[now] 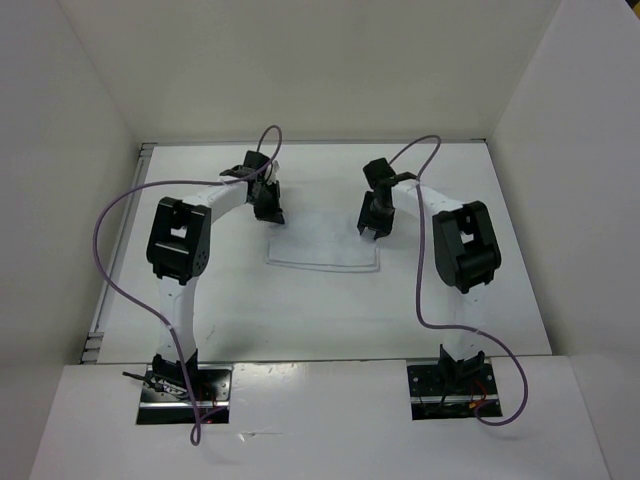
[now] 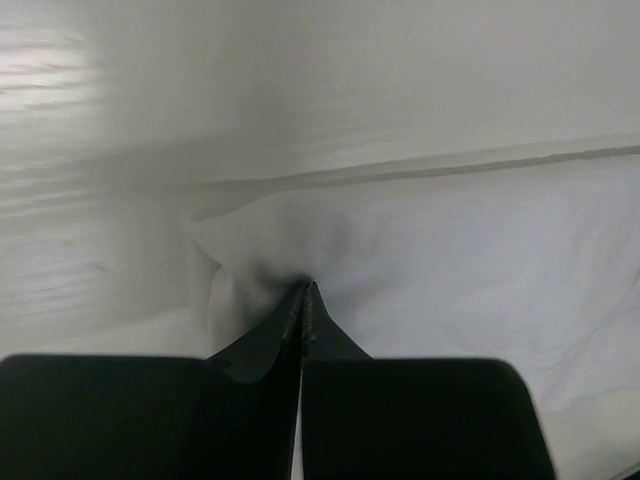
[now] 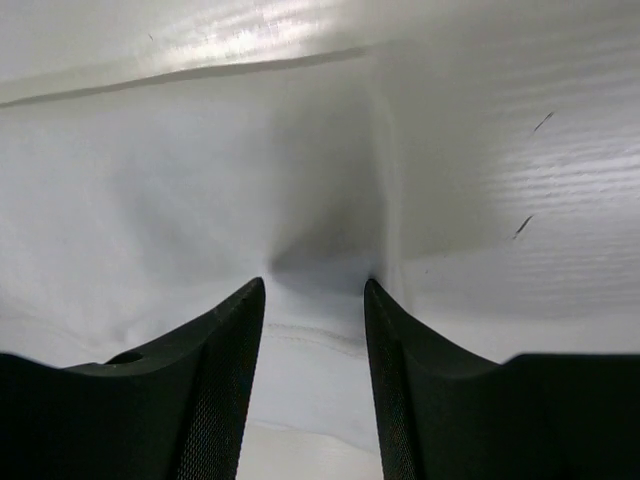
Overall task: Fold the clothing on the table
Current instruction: Fold the skirt
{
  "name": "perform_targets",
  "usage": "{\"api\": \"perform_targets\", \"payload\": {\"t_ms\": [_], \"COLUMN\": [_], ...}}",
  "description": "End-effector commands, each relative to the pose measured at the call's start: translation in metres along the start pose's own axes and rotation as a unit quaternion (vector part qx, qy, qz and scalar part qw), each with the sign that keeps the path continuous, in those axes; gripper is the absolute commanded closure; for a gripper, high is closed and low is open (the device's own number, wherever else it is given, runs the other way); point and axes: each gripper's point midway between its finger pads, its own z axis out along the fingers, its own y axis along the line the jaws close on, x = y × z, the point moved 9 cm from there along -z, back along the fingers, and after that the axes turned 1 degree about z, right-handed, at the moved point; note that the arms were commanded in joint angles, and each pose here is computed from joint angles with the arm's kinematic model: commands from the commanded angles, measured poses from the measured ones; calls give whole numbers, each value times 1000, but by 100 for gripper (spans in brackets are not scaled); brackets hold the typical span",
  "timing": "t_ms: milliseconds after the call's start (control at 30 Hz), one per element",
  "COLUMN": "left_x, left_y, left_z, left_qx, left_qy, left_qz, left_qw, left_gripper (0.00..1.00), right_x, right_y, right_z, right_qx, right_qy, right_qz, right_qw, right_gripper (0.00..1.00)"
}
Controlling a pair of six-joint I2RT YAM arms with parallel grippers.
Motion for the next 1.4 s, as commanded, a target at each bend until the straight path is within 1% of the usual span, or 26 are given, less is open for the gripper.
{"api": "perform_targets", "payload": {"t_ms": [0, 67, 167, 233, 267, 433, 500, 567, 700, 833, 867, 1000, 1100, 1167, 1200, 1233, 1300, 1333, 1367], "left_x": [-21, -26, -24, -25, -21, -14, -14, -14, -11, -9, -9, -12, -13, -15, -16, -17, -11, -9, -5], "left_y": [14, 21, 28, 24, 25, 20, 19, 19, 17, 15, 15, 4, -10, -22, -30, -34, -43, -49, -54], "left_z": [-16, -21, -31, -39, -36, -47, -49, -49, -57, -68, -68, -92, -111, -127, -132, -139, -141, -141, -139], "left_qx": [-49, -67, -73, -59, -56, -35, -34, -34, -32, -29, -29, -12, 16, 39, 50, 61, 92, 110, 128], "left_qy": [-36, -49, -49, -57, -51, -51, -55, -55, -59, -67, -67, -88, -105, -118, -122, -132, -124, -128, -120], "left_qz": [-3, -8, -13, -10, -10, -13, -12, -12, -15, -13, -13, -6, 1, 12, 21, 26, 32, 42, 43], "left_qw": [998, 997, 996, 997, 997, 998, 998, 998, 998, 997, 997, 996, 994, 992, 991, 989, 987, 985, 984], "left_gripper": [100, 100, 100, 100, 100, 100, 100, 100, 100, 100, 100, 100, 99, 98, 98, 98, 95, 95, 94], "right_x": [-30, -32, -32, -30, -27, -15, -16, -15, -19, -11, -8, -1, 7, 7, 10, 15, 18, 21, 21], "right_y": [3, -5, -16, -30, -34, -41, -40, -37, -34, -37, -39, -43, -38, -39, -36, -38, -36, -36, -35], "right_z": [-30, -42, -59, -63, -57, -37, -35, -30, -27, -16, -6, 5, 11, 14, 13, 18, 17, 18, 18], "right_qx": [-33, -33, -55, -71, -78, -120, -149, -169, -193, -195, -189, -173, -169, -163, -169, -168, -187, -192, -196], "right_qy": [-71, -78, -94, -93, -83, -48, -50, -40, -33, -12, 0, 19, 36, 37, 42, 53, 65, 68, 70], "right_qz": [-11, -13, -19, -21, -18, -23, -29, -31, -31, -29, -26, -12, -19, -18, -23, -21, -17, -12, -12], "right_qw": [997, 996, 994, 993, 993, 991, 987, 984, 980, 980, 982, 985, 985, 986, 984, 984, 980, 979, 978], "right_gripper": [50, 50, 49, 47, 46, 45, 45, 45, 45, 45, 45, 47, 55, 63, 72, 76, 83, 90, 93]}}
